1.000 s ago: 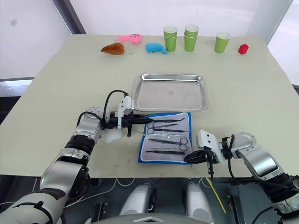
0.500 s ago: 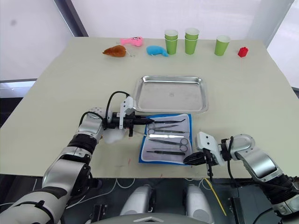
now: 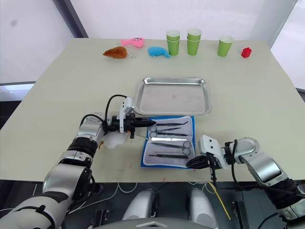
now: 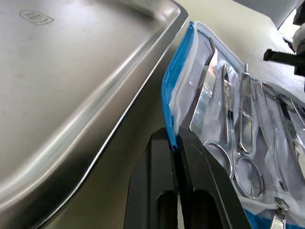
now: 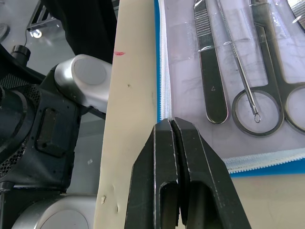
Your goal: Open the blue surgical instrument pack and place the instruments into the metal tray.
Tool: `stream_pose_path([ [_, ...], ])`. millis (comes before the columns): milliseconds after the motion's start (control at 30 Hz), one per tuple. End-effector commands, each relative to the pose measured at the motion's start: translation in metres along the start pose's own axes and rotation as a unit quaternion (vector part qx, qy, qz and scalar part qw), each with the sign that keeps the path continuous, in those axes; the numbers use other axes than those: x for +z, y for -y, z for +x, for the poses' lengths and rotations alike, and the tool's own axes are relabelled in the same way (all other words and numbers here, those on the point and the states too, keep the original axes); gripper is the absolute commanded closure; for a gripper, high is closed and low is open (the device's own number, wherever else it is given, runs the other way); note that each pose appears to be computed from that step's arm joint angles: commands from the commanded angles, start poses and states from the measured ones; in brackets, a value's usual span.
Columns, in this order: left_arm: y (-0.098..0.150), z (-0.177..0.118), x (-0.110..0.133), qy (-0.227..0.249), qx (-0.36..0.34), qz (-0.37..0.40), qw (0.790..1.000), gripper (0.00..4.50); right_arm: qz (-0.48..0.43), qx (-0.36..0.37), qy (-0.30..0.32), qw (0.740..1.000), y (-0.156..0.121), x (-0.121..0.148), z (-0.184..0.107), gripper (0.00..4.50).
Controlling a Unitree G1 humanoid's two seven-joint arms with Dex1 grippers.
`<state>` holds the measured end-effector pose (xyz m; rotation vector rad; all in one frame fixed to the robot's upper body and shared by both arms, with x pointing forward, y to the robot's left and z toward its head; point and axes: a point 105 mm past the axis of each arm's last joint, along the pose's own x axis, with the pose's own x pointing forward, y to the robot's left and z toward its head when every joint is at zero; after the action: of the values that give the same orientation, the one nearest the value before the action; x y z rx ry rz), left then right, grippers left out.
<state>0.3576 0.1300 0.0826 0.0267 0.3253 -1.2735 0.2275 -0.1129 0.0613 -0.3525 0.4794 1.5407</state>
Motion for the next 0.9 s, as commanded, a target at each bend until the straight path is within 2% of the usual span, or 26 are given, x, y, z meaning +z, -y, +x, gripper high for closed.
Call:
stream_pose_path([
  [33,0.001,-0.004,-0.003,0.029,0.005,-0.038,0.999,4.50,0.019,0.007,-0.024,1.000,-0.006,-0.015,0.004,4.47],
  [167,0.004,-0.006,-0.001,0.047,-0.005,-0.074,0.996,4.50,0.020,0.007,-0.024,0.999,-0.007,-0.015,0.004,4.47],
  [200,0.003,-0.006,0.000,0.053,0.000,-0.077,0.996,3.99,0.020,0.007,-0.024,0.999,-0.007,-0.015,0.004,4.50],
  [267,0.001,-0.006,-0.004,0.044,0.016,-0.077,0.996,3.59,0.020,0.008,-0.024,0.999,-0.008,-0.015,0.005,4.50],
  [333,0.001,-0.006,-0.007,0.039,0.017,-0.087,0.995,2.67,0.021,0.009,-0.023,0.999,-0.008,-0.014,0.005,4.50],
  [367,0.002,-0.006,-0.007,0.042,0.016,-0.094,0.995,2.43,0.021,0.009,-0.022,1.000,-0.009,-0.014,0.005,4.50],
  [600,0.005,-0.008,-0.005,0.072,0.017,-0.115,0.991,2.43,0.021,0.006,-0.018,1.000,-0.008,-0.012,0.004,4.50],
  [900,0.014,-0.023,-0.001,0.092,0.006,-0.108,0.990,2.43,0.011,-0.011,0.028,0.999,-0.008,0.005,-0.001,4.50],
])
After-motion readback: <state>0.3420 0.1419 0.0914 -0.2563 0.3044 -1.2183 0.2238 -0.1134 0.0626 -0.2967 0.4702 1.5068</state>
